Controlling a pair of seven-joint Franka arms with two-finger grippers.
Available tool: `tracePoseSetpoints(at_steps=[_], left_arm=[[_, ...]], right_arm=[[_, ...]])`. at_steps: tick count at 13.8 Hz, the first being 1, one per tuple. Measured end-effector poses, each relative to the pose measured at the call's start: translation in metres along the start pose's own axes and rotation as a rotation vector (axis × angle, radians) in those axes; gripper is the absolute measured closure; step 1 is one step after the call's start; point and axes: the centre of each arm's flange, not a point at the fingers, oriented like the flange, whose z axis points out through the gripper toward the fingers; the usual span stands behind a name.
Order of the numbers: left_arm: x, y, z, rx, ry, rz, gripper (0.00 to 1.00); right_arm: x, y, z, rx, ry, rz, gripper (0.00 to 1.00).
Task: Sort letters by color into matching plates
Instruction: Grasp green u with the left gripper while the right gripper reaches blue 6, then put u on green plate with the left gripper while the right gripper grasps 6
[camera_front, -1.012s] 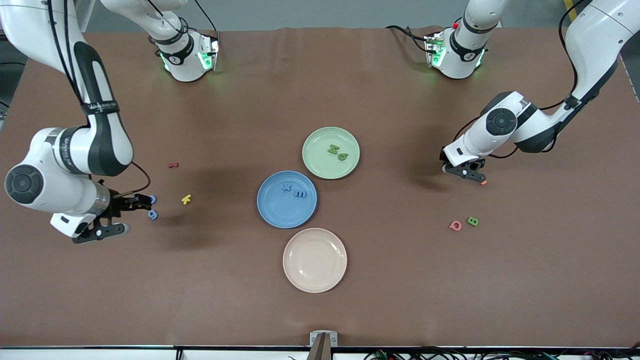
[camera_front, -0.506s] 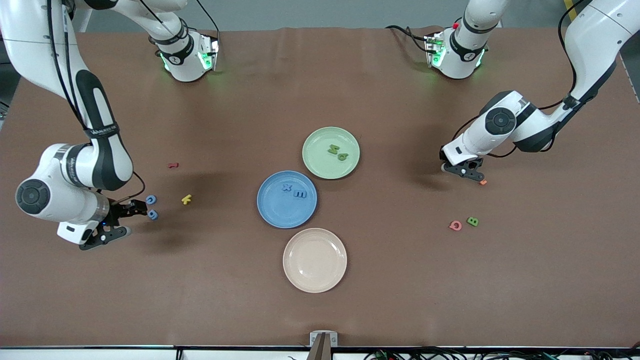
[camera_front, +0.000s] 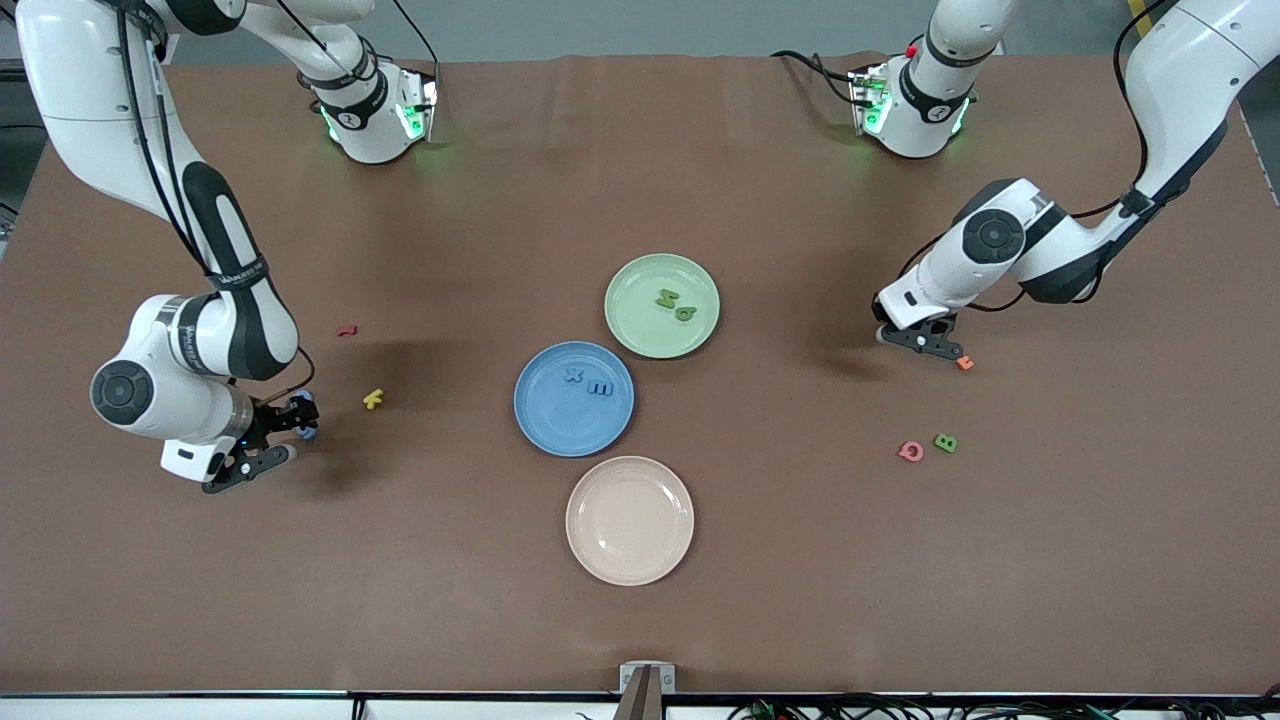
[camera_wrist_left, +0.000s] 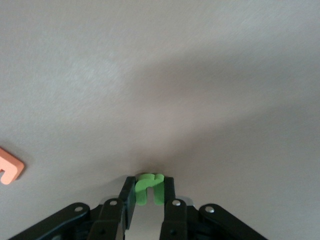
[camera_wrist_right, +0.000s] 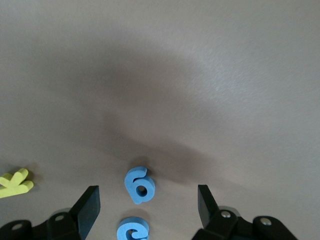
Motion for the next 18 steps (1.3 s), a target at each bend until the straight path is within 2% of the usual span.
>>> tracePoseSetpoints(at_steps=[1, 2, 4, 8, 9, 12, 13, 14, 16, 17, 18], left_arm=[[0.003, 0.006, -0.004, -0.001, 0.01, -0.008, 0.74], [0.006, 0.014, -0.007, -0.007, 0.017, -0.022, 0.74], [0.015, 0.039, -0.014, -0.034, 0.024, -0.069, 0.74], [0.039, 0.126, -0.039, -0.09, 0.037, -0.166, 0.74], [0.044, 0.145, -0.046, -0.105, 0.039, -0.188, 0.74], [0.053, 0.194, -0.063, -0.147, 0.035, -0.262, 0.74], [0.053, 0.211, -0.065, -0.152, 0.032, -0.287, 0.74], [0.052, 0.227, -0.065, -0.152, 0.028, -0.315, 0.74], [0.048, 0.262, -0.064, -0.15, 0.026, -0.374, 0.74], [0.046, 0.277, -0.065, -0.149, 0.027, -0.398, 0.74], [0.045, 0.29, -0.065, -0.149, 0.027, -0.418, 0.74]], right_arm=[[-0.002, -0.001, 0.003, 0.002, -0.003, -0.002, 0.18], [-0.003, -0.003, 0.005, 0.004, -0.006, -0.003, 0.19], [-0.003, -0.004, 0.007, 0.005, -0.005, -0.006, 0.3], [-0.007, -0.007, 0.015, 0.003, -0.003, -0.007, 0.33], [-0.007, -0.008, 0.016, 0.003, -0.003, -0.008, 0.37], [-0.006, -0.01, 0.017, -0.001, 0.005, -0.011, 0.41], [-0.007, -0.01, 0.018, -0.001, 0.005, -0.011, 0.46], [-0.006, -0.01, 0.019, -0.001, 0.004, -0.012, 0.46], [-0.006, -0.01, 0.021, -0.001, 0.005, -0.013, 0.59], [-0.006, -0.01, 0.021, -0.001, 0.005, -0.013, 0.59], [-0.006, -0.01, 0.021, -0.002, 0.007, -0.013, 0.63]])
